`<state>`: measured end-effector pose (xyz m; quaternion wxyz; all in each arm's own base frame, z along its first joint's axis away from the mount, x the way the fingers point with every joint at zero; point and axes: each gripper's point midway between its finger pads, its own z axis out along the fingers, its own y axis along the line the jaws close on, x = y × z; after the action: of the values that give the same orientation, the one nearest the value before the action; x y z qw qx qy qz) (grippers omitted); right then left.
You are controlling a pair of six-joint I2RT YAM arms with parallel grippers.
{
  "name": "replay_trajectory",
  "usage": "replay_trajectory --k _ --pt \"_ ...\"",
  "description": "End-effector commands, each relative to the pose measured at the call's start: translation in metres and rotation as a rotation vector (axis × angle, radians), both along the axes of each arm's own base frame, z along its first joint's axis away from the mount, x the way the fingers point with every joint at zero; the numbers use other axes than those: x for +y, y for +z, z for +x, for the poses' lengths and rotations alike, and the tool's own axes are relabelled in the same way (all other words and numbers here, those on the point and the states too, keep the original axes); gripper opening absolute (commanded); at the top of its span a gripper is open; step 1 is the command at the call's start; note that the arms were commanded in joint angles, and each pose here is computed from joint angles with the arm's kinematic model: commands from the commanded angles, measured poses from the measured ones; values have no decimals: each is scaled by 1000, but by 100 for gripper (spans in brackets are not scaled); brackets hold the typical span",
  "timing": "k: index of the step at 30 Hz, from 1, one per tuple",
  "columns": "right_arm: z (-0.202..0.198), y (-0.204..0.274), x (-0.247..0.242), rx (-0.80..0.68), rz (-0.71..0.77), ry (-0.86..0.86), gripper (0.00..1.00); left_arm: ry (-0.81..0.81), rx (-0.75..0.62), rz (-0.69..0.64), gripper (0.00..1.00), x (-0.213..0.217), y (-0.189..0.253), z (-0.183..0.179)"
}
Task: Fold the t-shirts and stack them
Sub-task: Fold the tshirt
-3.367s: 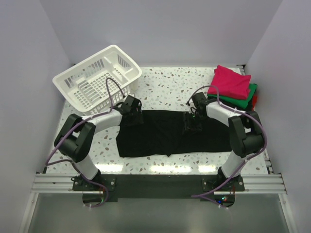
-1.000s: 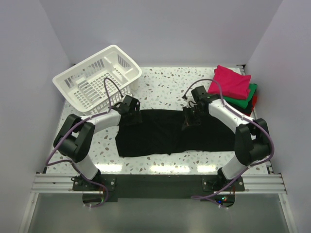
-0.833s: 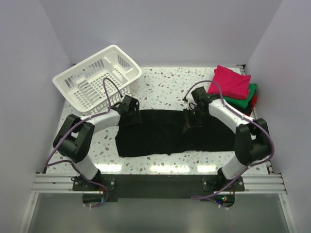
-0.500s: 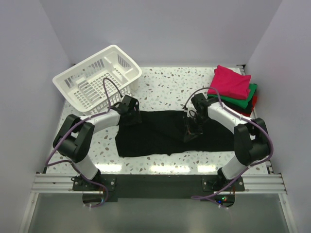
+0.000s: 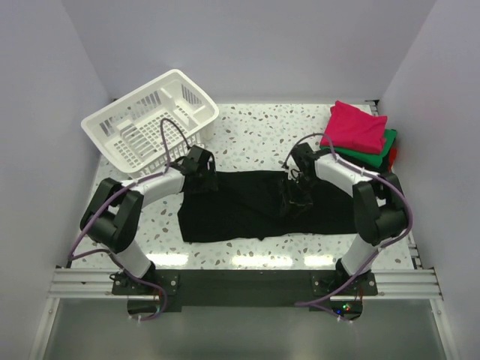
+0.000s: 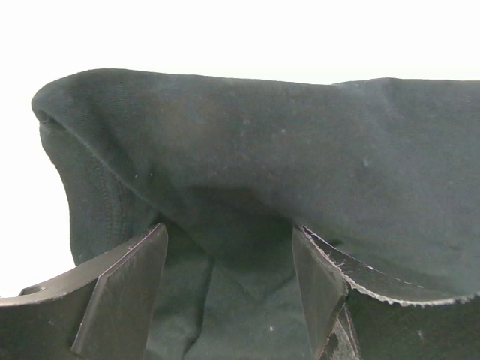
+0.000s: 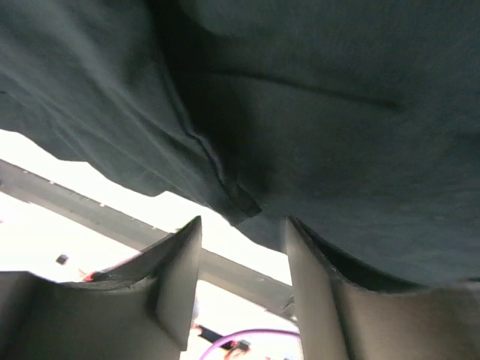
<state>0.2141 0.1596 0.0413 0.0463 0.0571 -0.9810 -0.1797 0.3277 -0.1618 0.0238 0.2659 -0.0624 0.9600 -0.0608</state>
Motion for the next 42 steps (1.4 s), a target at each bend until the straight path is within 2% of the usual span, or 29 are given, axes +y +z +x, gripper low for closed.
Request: replay_trajectory --k 1,7,9,13,16,21,29,36,39,42 --pt "24 36 -4 -160 -41 24 55 -10 -115 -27 73 -3 47 22" --pt "4 73 31 -291 69 169 52 -2 -194 -99 73 -10 89 27" --pt "-11 70 54 -284 149 207 50 -4 -225 -129 74 -12 104 26" --pt "-35 53 82 -266 195 290 49 18 -245 -168 77 -10 120 18" --pt "-48 35 95 -260 174 367 49 27 -255 -196 79 -8 125 10" --pt "-57 3 104 -256 86 398 51 39 -240 -192 80 3 123 -4" --pt "-45 -17 96 -320 -17 327 52 52 -232 -184 80 16 119 -18" --pt "-47 -29 101 -329 -35 335 51 55 -236 -180 80 19 120 -19" --pt "-49 -30 102 -337 -57 341 44 55 -233 -177 80 20 120 -20" --pt "-47 -28 96 -345 -99 322 32 56 -230 -172 80 21 120 -21"
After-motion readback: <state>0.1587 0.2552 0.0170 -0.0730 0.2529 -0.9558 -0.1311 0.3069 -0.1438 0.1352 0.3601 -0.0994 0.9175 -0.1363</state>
